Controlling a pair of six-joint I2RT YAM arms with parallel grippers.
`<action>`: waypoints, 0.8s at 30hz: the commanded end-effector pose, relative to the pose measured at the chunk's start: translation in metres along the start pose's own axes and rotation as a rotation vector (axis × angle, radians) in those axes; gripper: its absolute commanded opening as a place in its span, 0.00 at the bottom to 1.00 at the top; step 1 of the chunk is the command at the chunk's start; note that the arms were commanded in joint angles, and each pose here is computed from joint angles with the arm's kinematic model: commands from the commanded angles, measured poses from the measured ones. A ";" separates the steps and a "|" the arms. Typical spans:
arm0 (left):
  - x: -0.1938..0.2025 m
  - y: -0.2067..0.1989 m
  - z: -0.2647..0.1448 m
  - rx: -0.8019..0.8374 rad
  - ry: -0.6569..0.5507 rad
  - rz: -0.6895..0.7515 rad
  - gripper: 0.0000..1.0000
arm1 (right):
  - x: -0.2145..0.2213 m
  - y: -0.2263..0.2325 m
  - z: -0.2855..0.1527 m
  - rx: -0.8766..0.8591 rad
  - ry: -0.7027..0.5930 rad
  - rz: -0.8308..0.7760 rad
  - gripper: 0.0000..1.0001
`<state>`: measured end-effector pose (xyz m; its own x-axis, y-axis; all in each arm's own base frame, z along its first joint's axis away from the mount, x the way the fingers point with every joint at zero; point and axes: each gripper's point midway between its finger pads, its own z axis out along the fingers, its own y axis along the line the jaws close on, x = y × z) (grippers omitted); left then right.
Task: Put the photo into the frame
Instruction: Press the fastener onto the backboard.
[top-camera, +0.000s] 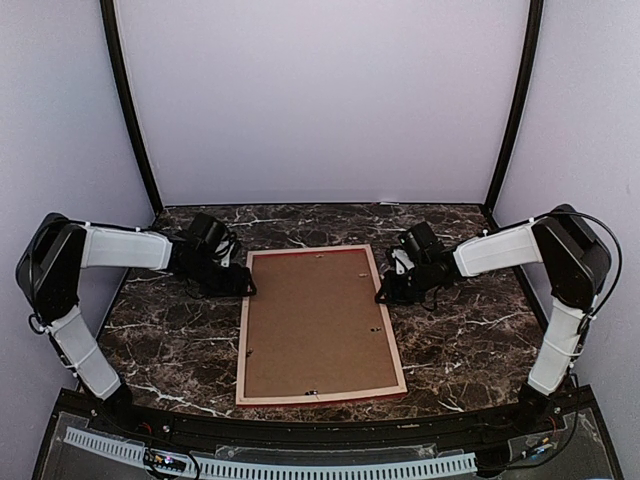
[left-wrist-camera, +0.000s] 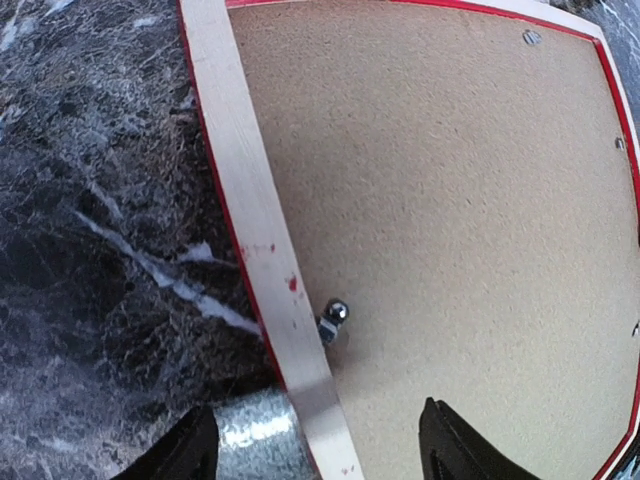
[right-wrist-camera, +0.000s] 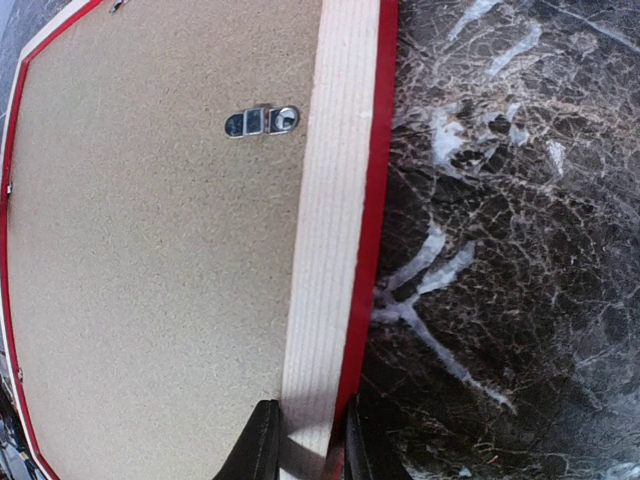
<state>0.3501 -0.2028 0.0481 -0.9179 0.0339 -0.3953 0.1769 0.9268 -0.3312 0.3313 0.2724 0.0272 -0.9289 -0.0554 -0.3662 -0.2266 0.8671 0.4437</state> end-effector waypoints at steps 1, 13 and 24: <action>0.027 -0.011 -0.024 0.023 0.024 0.021 0.74 | 0.014 -0.005 0.011 -0.009 0.050 -0.008 0.11; 0.120 -0.027 -0.038 -0.066 0.127 0.089 0.80 | 0.011 -0.004 0.011 -0.005 0.048 -0.013 0.11; 0.147 -0.025 -0.026 -0.073 0.195 0.115 0.74 | 0.016 -0.006 0.011 -0.003 0.051 -0.010 0.11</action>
<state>0.2094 -0.2157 0.0286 -0.9391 0.1997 -0.2796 0.2709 0.9310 -0.2447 0.3317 0.2727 0.0272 -0.9291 -0.0556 -0.3656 -0.2264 0.8672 0.4435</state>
